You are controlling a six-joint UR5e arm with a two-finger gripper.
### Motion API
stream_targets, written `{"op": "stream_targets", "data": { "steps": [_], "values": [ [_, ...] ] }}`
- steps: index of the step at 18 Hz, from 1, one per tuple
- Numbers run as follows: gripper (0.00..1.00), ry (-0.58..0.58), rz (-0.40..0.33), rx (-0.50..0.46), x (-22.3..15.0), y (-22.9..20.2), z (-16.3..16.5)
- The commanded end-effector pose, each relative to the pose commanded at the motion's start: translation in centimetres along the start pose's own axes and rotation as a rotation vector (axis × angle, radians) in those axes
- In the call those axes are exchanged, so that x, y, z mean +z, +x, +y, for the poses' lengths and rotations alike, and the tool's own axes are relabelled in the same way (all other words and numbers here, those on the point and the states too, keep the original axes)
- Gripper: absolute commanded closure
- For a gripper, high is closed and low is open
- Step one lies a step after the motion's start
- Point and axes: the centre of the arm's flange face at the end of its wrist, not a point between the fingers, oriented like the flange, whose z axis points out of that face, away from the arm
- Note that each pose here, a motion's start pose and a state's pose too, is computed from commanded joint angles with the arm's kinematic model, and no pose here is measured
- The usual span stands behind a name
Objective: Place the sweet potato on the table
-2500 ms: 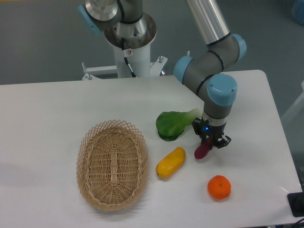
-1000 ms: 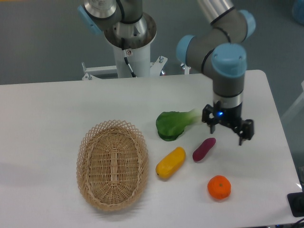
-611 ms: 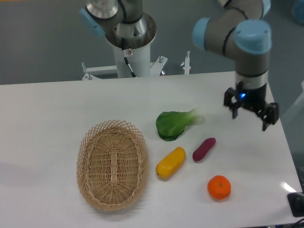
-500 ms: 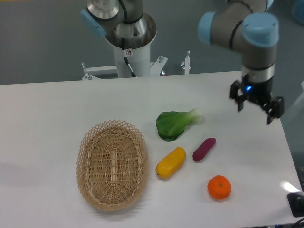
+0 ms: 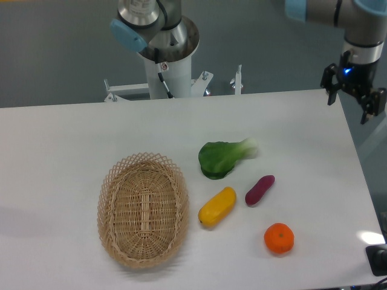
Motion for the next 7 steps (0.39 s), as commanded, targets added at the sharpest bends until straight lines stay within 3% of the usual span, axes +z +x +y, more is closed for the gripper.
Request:
{"op": "stream_targets", "data": {
  "steps": [7],
  "values": [
    [0.0, 0.002, 0.017, -0.003, -0.12, 0.2, -0.15]
  ]
}}
